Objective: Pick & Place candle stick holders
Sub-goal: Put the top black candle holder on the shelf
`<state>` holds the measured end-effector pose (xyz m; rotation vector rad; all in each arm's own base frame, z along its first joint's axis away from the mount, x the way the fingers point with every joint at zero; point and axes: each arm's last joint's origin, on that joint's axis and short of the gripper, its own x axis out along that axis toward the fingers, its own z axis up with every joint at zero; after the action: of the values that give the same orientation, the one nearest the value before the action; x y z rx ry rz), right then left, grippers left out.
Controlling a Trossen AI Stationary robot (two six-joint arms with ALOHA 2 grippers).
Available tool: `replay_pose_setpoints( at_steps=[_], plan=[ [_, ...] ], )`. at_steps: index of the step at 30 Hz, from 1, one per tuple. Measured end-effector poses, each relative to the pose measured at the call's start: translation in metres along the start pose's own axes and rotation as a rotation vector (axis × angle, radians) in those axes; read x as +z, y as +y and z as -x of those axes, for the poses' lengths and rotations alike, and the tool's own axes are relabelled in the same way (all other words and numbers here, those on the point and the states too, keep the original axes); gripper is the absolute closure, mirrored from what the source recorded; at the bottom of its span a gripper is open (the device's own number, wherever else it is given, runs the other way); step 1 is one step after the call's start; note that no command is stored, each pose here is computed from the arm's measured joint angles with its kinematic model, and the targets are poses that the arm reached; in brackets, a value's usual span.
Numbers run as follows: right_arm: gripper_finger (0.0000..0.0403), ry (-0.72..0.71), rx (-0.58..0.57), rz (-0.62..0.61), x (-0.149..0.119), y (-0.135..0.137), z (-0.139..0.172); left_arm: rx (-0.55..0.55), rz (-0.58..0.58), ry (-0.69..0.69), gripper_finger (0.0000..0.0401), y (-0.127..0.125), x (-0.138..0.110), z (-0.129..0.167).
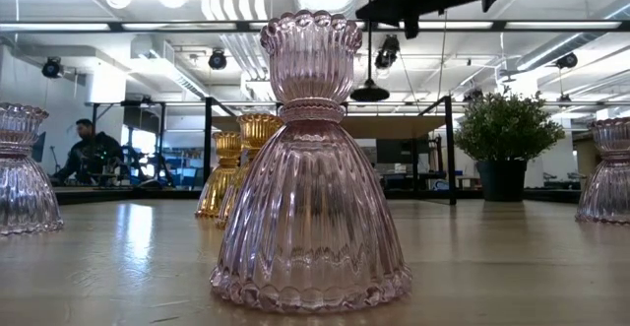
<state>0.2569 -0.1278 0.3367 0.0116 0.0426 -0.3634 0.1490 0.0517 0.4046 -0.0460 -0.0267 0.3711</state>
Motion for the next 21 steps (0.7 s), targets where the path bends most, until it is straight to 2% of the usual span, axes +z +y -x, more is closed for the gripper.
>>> replay_pose_setpoints(
  at_steps=[6,21],
  plan=[
    [0.0395,-0.003,-0.001,0.030,0.001,-0.019,-0.018,0.037,0.002,-0.010,0.0193,0.002,-0.016,0.002],
    [0.0395,0.042,0.001,0.061,-0.007,-0.051,-0.057,0.077,0.008,-0.050,0.0192,0.003,-0.011,0.009]
  ],
)
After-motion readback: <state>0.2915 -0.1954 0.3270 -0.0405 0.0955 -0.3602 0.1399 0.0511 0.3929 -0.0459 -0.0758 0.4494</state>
